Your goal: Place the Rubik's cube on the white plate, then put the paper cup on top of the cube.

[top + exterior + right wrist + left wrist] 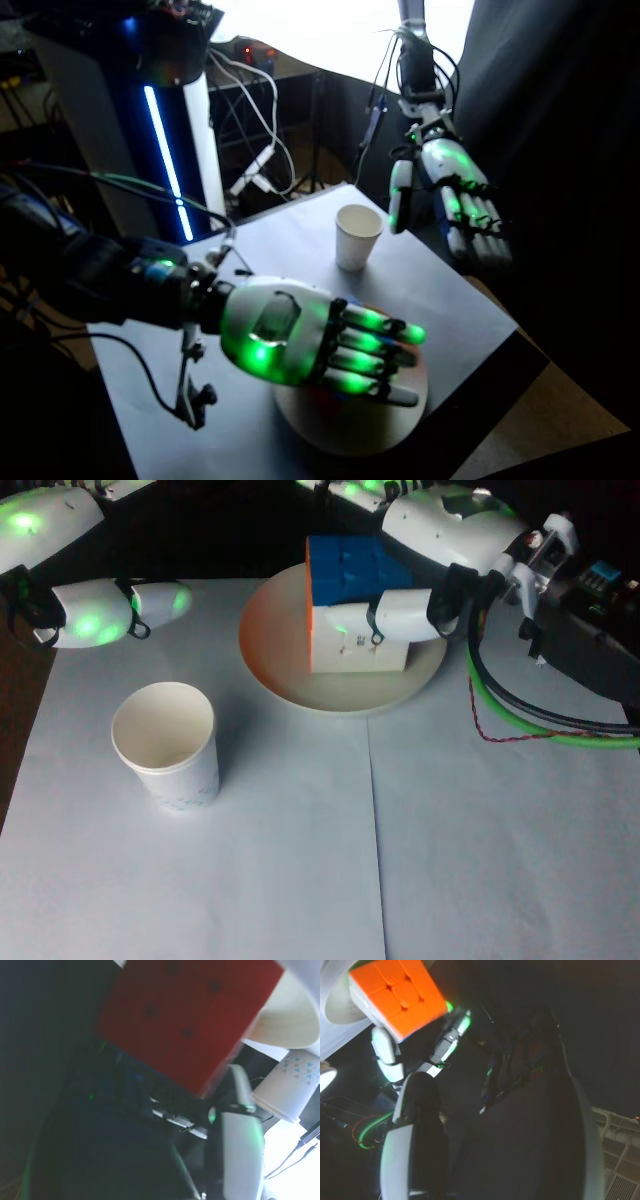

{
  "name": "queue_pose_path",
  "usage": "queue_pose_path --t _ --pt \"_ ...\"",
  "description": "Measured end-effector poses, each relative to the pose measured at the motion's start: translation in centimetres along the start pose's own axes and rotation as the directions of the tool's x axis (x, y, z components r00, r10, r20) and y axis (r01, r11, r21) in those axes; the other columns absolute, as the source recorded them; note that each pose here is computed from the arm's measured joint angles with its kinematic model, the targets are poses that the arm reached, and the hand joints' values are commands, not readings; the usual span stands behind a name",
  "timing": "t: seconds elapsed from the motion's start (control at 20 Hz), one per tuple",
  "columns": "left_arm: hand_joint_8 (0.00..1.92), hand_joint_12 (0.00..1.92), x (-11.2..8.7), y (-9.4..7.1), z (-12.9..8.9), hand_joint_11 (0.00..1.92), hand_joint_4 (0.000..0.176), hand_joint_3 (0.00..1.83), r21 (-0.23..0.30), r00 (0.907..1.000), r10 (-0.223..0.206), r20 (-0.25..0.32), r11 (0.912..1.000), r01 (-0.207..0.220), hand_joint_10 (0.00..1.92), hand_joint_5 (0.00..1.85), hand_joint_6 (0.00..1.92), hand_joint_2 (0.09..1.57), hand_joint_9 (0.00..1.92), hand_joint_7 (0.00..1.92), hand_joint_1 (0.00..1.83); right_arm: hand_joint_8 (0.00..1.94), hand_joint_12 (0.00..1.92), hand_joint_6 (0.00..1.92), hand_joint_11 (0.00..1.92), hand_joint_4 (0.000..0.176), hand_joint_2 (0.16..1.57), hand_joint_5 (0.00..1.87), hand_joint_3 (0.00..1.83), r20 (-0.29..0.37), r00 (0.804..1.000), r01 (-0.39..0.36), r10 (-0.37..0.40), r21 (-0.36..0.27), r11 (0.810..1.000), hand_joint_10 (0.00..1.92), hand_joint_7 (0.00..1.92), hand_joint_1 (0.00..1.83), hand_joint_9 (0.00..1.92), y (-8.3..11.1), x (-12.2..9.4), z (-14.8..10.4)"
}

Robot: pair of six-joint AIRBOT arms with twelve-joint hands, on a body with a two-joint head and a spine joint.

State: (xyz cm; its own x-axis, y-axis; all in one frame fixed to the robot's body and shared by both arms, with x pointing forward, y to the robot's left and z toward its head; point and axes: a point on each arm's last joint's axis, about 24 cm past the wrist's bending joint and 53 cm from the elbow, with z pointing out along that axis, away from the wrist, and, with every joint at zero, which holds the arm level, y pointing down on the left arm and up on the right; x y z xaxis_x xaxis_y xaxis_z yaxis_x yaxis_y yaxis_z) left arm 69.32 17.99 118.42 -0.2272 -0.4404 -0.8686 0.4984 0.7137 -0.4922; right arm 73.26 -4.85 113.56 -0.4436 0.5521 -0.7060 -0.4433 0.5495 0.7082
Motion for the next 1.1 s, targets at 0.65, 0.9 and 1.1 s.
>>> queue_pose_path --t 0.65,0.9,1.1 --pt "0.0 0.0 0.3 0.7 -0.8 0.0 0.125 0.0 -0.022 0.9999 -0.017 -0.003 0.9996 0.017 0.0 0.03 0.01 1.33 0.0 0.0 0.49 0.0 1.91 0.0 0.0 0.092 1.04 0.0 0.01 0.098 0.994 0.055 -0.045 -0.095 0.994 0.21 0.0 0.3 0.0 3.6 -5.9 -5.9" --pt "0.0 0.0 -0.1 0.4 -1.7 0.0 0.114 0.0 -0.016 0.9999 -0.01 0.002 0.9998 0.01 0.0 0.04 0.01 1.33 0.0 0.0 0.54 0.28 1.68 0.93 0.13 0.0 1.37 0.1 0.0 0.064 0.995 0.078 -0.071 -0.109 0.991 1.03 0.44 0.66 0.28 3.7 -4.3 -10.5" --pt "0.0 0.0 -0.5 0.1 -2.6 0.0 0.119 0.0 -0.011 1.0 0.002 0.001 0.9999 -0.002 0.0 0.04 0.0 1.28 0.0 0.0 0.47 1.94 1.92 1.63 1.37 0.0 1.35 0.58 0.0 0.043 0.996 0.084 -0.08 -0.088 0.993 1.92 1.03 1.02 1.28 3.1 -3.8 -13.3"
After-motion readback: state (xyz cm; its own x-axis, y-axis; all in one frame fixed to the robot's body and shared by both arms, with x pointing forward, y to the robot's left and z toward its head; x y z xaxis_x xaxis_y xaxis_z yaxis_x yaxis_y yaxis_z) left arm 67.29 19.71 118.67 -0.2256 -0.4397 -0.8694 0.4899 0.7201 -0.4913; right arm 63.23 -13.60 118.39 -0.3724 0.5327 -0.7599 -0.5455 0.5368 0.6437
